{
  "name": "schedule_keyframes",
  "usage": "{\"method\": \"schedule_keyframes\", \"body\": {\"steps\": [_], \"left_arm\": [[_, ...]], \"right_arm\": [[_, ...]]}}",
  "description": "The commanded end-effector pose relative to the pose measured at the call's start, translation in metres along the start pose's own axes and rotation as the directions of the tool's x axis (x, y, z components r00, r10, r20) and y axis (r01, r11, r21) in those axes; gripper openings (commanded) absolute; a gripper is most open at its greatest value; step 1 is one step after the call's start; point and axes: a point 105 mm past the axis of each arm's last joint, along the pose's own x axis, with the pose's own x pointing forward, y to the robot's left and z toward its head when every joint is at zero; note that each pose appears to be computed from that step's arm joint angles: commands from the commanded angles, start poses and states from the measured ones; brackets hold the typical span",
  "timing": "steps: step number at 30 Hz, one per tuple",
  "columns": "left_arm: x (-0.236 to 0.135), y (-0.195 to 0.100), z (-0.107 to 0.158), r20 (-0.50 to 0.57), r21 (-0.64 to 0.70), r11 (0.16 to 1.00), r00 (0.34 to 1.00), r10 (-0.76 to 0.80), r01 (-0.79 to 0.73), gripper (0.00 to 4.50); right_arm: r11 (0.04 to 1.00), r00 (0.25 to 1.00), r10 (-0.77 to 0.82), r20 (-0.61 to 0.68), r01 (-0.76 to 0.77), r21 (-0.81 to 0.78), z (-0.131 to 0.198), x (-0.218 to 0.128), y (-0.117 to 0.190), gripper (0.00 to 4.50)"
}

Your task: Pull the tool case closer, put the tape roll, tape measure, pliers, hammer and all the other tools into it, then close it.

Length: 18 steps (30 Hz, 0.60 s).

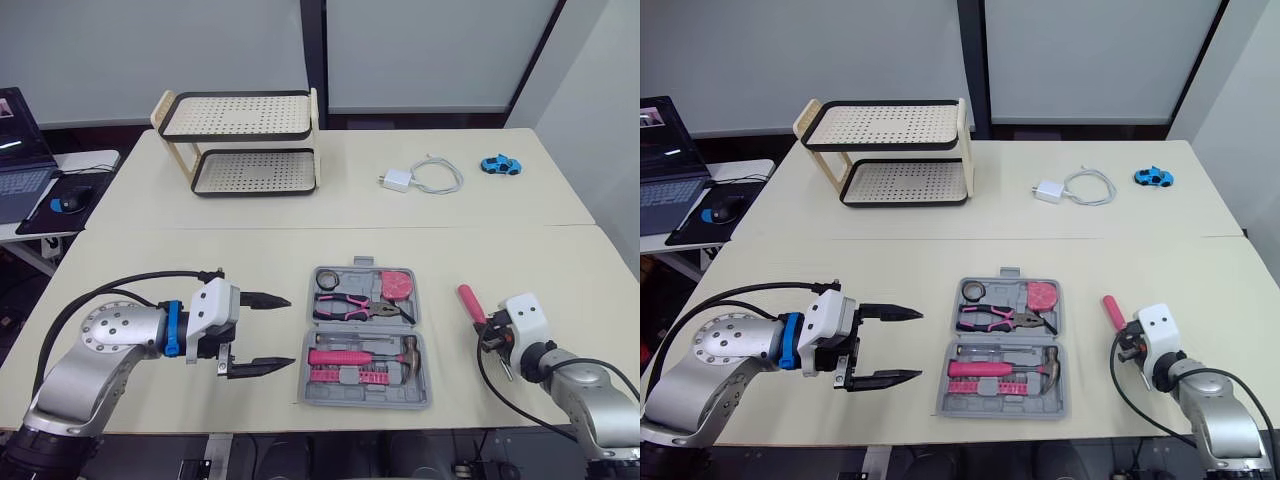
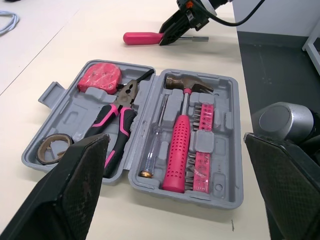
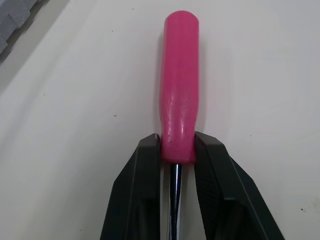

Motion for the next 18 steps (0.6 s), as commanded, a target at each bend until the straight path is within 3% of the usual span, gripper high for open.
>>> {"method": "schedule_keyframes", "body": {"steps": [1, 4, 9, 18], "left_arm": [[0.001, 0.000, 0.004, 0.009, 0.021, 1.000, 1.000, -0.003, 0.003, 4.50], [-0.002, 0.000, 0.003, 0.003, 0.016, 1.000, 1.000, 0.004, -0.004, 4.50], [-0.014, -0.001, -0.005, -0.040, 0.002, 1.000, 0.999, 0.023, -0.023, 4.50], [-0.029, -0.019, -0.024, -0.138, -0.005, 0.999, 0.990, -0.033, 0.033, 4.50]], "right_arm": [[1.000, 1.000, 0.009, 0.005, -0.009, 0.003, -0.002, 0.000, 0.000, 0.61], [0.998, 0.999, 0.017, 0.028, -0.016, -0.053, 0.007, -0.005, -0.002, 0.61], [0.943, 0.988, 0.152, 0.015, -0.141, -0.301, 0.047, -0.033, 0.010, 0.61], [0.598, 0.833, 0.448, -0.324, -0.549, -0.584, 0.062, -0.085, 0.091, 0.61]]}}
